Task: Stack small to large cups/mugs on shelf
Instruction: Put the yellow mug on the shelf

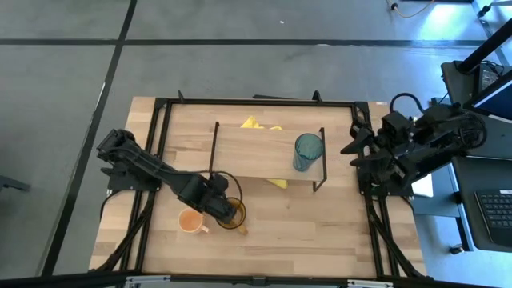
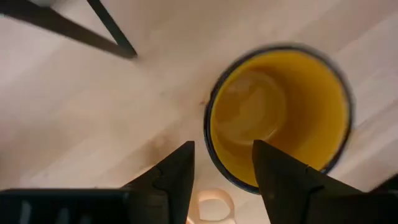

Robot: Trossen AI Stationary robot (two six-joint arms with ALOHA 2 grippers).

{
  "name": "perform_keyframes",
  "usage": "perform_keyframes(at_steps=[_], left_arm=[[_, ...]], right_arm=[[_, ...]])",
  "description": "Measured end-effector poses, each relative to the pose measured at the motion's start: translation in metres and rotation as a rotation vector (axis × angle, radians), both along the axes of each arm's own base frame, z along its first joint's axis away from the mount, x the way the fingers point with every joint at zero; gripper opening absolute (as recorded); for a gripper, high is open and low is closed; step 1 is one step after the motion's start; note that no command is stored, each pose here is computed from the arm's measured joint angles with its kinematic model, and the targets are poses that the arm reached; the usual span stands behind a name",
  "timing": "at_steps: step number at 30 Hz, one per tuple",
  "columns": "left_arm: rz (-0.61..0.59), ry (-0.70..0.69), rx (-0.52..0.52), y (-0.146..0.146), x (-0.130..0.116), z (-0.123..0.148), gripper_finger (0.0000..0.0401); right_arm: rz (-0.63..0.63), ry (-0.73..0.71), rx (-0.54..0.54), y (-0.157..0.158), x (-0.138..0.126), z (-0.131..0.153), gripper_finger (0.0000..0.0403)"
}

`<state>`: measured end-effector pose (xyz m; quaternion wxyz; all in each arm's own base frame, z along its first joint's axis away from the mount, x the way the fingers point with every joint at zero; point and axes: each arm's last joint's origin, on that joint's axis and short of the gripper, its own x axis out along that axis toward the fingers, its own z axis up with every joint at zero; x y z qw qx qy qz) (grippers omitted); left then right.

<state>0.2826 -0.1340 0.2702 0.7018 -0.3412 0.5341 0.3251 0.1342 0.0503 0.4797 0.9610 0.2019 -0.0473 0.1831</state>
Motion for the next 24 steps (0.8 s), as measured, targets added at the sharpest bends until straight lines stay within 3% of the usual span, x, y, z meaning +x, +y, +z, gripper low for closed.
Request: perform_keyframes(at_steps=[17, 24], left_arm=[[-0.005, 0.129, 0.067, -0.008, 0.019, -0.047, 0.0157], [-0.034, 0.134, 0.072, -0.009, 0.025, -0.055, 0.0156]], right_arm=[[-0.017, 0.026, -0.018, -0.004, -0.009, -0.002, 0.0168], [-0.018, 0.026, -0.020, -0.004, -0.009, -0.002, 0.0168]])
